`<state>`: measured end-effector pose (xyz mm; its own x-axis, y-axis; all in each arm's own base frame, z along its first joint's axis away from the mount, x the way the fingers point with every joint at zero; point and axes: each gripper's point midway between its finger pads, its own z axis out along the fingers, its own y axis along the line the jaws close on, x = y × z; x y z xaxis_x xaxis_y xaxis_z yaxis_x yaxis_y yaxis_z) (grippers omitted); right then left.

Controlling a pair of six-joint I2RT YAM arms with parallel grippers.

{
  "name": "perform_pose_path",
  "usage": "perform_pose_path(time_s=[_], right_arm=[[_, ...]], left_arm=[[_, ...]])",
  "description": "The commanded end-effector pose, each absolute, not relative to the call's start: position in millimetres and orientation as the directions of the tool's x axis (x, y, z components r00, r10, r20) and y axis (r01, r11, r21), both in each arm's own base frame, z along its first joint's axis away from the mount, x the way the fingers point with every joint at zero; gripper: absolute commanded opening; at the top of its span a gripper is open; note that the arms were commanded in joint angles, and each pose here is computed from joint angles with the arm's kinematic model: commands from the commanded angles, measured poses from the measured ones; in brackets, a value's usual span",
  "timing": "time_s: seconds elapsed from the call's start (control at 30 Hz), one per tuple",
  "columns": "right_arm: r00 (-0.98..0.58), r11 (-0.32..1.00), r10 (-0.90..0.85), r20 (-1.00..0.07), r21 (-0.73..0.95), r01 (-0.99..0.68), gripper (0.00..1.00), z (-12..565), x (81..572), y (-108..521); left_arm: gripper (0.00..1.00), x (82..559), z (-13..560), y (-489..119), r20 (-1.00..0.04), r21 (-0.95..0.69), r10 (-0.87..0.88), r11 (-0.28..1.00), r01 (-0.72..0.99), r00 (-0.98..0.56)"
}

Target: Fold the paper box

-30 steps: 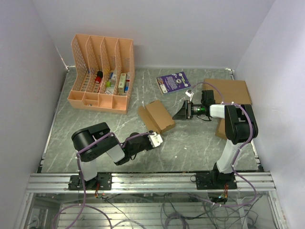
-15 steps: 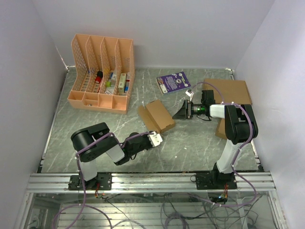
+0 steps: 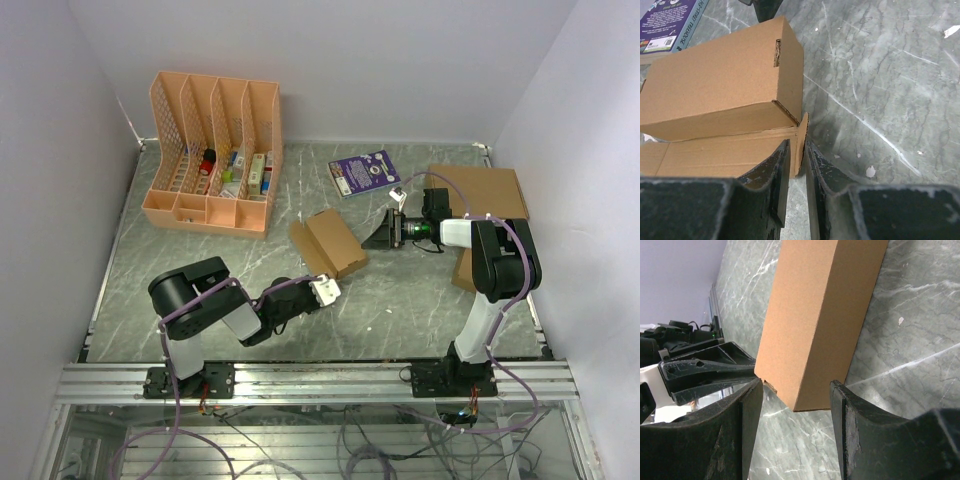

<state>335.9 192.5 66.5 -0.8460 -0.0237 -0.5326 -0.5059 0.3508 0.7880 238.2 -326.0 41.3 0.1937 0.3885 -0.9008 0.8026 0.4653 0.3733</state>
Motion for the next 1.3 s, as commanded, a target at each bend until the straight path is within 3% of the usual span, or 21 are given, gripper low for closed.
perform_pose_path(time_s=[0.0,0.2,0.63,1.27], right_arm=[[-0.845,0.332,-0.025,-0.534,0.793,-0.511,0.55,67,336,195],[-0.845,0.332,-0.025,-0.534,0.793,-0.511,0.55,67,336,195],[-0.846,0.321,-0.024,-0.533,0.797,-0.512,0.55,69,335,196],[-0.853,0.314,-0.046,-0.52,0.803,-0.506,0.56,64,329,203]], left_arm=[[0.3,249,73,-327,-0.927,0.363,0.296,0.544,0.756,0.232],[0.34,254,69,-322,-0.928,0.359,0.306,0.573,0.737,0.214],[0.34,255,67,-327,-0.934,0.339,0.3,0.565,0.752,0.195],[0.21,253,60,-331,-0.942,0.31,0.289,0.557,0.77,0.17]])
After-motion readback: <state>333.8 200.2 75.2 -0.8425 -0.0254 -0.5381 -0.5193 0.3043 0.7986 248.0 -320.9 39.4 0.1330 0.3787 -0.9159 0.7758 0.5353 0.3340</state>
